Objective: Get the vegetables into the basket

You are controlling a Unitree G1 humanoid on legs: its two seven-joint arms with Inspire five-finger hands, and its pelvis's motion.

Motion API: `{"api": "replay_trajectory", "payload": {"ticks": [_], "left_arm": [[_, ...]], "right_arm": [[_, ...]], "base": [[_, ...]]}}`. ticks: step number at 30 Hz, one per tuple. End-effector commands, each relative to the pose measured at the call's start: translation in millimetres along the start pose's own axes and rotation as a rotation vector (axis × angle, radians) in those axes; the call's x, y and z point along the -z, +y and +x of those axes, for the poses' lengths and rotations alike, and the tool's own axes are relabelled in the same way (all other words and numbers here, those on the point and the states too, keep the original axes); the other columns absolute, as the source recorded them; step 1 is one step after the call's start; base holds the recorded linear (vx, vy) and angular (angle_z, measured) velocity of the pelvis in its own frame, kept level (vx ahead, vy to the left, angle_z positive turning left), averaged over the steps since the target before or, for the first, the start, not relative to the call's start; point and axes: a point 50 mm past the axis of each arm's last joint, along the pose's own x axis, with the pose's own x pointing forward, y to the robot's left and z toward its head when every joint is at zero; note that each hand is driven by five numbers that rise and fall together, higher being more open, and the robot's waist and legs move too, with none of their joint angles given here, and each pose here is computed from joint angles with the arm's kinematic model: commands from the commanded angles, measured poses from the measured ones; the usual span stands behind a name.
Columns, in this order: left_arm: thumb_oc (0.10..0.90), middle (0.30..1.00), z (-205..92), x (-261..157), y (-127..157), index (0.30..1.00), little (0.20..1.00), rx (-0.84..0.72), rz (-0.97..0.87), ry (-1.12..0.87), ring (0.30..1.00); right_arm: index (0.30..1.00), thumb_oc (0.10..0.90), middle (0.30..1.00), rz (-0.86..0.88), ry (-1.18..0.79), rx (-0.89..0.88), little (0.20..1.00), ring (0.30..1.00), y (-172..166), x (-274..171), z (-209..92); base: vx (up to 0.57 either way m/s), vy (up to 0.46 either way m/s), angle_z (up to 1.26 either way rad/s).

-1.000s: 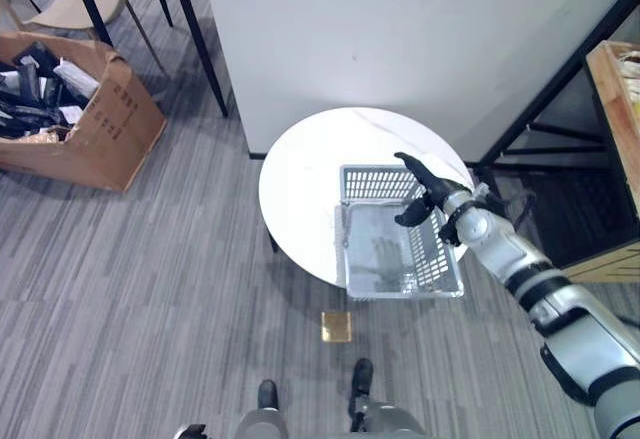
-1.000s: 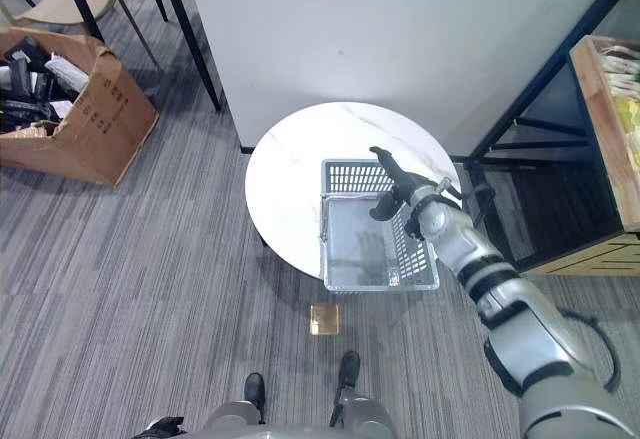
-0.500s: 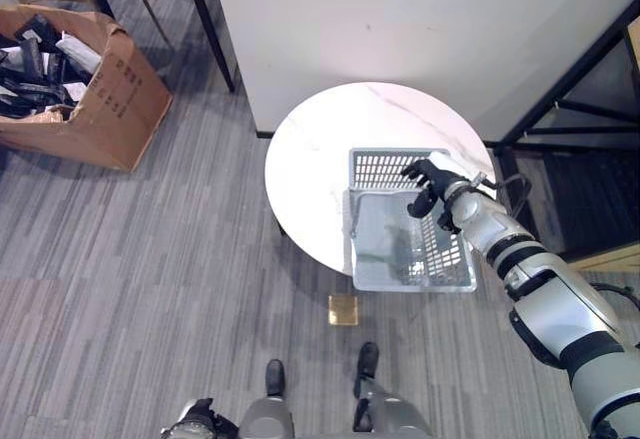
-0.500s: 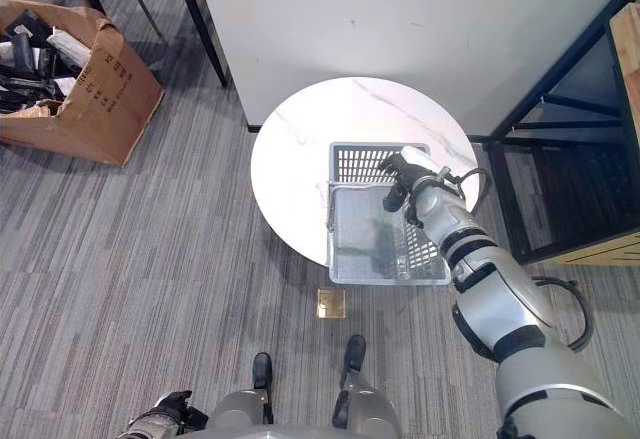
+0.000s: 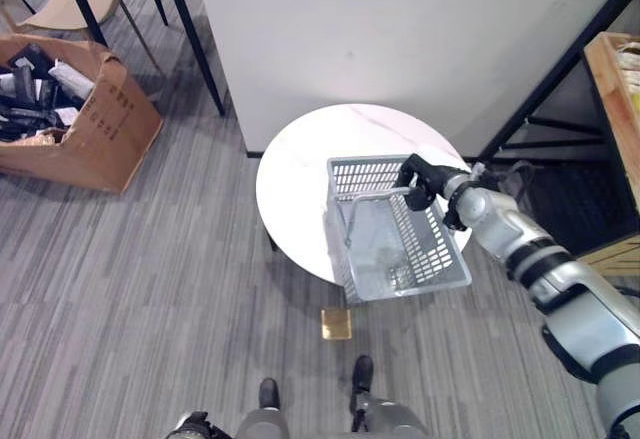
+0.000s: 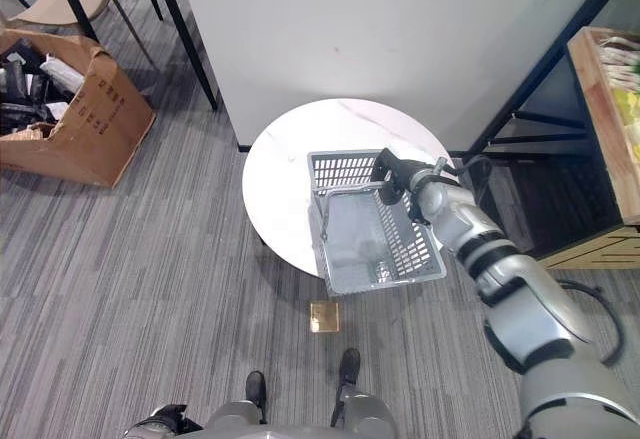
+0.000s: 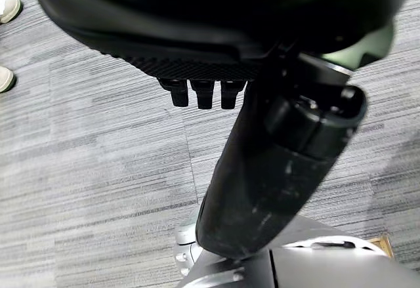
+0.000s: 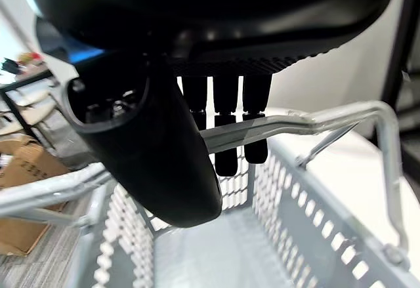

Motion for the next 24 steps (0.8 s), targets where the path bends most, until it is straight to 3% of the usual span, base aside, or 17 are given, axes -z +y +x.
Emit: {"api": "replay_trajectory", "payload": {"ticks": [1, 2, 5, 12, 14, 24], "left_arm": [[0.900, 1.000, 0.4, 11.7, 2.9, 1.000, 1.000, 0.010, 0.031, 0.051, 1.000], [0.900, 1.000, 0.1, 14.7, 0.6, 1.000, 1.000, 0.022, 0.029, 0.059, 1.000], [0.900, 1.000, 0.1, 16.8, 0.5, 1.000, 1.000, 0.028, 0.037, 0.065, 1.000], [0.900, 1.000, -0.1, 16.4, -1.5, 1.000, 1.000, 0.047, 0.037, 0.060, 1.000], [0.900, 1.000, -0.1, 12.9, -2.4, 1.000, 1.000, 0.053, 0.045, 0.048, 1.000], [0.900, 1.000, -1.2, 9.5, -12.7, 1.000, 1.000, 0.083, 0.068, 0.029, 1.000]], "right_arm": [[0.300, 0.400, 0.300, -0.001, -0.079, 0.205, 0.300, 0.300, -54.2, -9.6, -7.7], [0.300, 0.400, 0.300, 0.142, -0.097, 0.190, 0.300, 0.300, -42.5, 2.3, -19.8], [0.300, 0.400, 0.300, 0.168, -0.091, 0.185, 0.300, 0.300, -40.6, 11.4, -29.3], [0.300, 0.400, 0.300, 0.160, -0.030, 0.244, 0.300, 0.300, -46.5, 41.7, -58.8], [0.300, 0.400, 0.300, 0.147, 0.065, 0.298, 0.300, 0.300, -47.8, 71.6, -84.6], [0.300, 0.400, 0.300, 0.118, 0.353, 0.333, 0.300, 0.300, -31.3, 136.6, -118.2]], "base": [[0.05, 0.015, -0.15], [0.03, 0.015, -0.12], [0.01, 0.003, -0.04], [0.01, 0.011, -0.13], [-0.01, 0.022, -0.08], [-0.01, 0.012, -0.10]]}}
